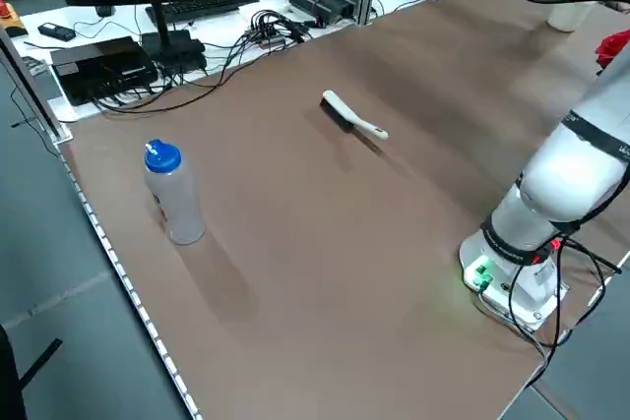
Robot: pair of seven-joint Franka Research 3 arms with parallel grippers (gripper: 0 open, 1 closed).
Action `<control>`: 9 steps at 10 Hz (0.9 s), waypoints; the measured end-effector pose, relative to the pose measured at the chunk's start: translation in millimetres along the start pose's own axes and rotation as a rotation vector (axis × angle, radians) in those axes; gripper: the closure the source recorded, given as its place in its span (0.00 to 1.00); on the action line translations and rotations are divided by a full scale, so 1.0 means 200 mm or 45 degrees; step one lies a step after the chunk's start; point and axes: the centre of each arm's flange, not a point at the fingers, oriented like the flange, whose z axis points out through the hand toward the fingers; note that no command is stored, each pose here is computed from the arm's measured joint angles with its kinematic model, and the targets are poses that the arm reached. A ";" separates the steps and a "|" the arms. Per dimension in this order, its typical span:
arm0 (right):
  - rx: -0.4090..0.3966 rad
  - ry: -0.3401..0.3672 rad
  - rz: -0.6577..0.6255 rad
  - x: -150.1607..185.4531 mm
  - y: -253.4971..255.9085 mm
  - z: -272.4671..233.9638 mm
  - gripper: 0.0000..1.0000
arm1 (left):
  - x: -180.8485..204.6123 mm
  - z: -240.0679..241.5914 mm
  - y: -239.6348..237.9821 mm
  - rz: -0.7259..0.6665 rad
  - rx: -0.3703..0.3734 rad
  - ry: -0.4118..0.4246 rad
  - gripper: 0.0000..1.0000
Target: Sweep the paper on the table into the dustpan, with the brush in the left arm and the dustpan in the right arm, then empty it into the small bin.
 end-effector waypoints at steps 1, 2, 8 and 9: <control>-0.096 0.053 -0.087 -0.09 -0.13 0.03 0.67 | 0.00 0.00 0.00 0.001 0.000 0.000 0.00; -0.191 0.112 -0.176 -0.17 -0.24 0.05 0.67 | 0.00 0.00 -0.01 0.008 0.000 0.001 0.00; -0.797 0.167 -1.031 -0.43 -0.67 0.52 0.67 | 0.08 0.04 -0.36 -0.012 -0.144 -0.065 0.00; -0.872 0.089 -1.243 -0.41 -0.67 0.55 0.67 | 0.09 0.04 -0.39 -0.021 -0.148 -0.066 0.00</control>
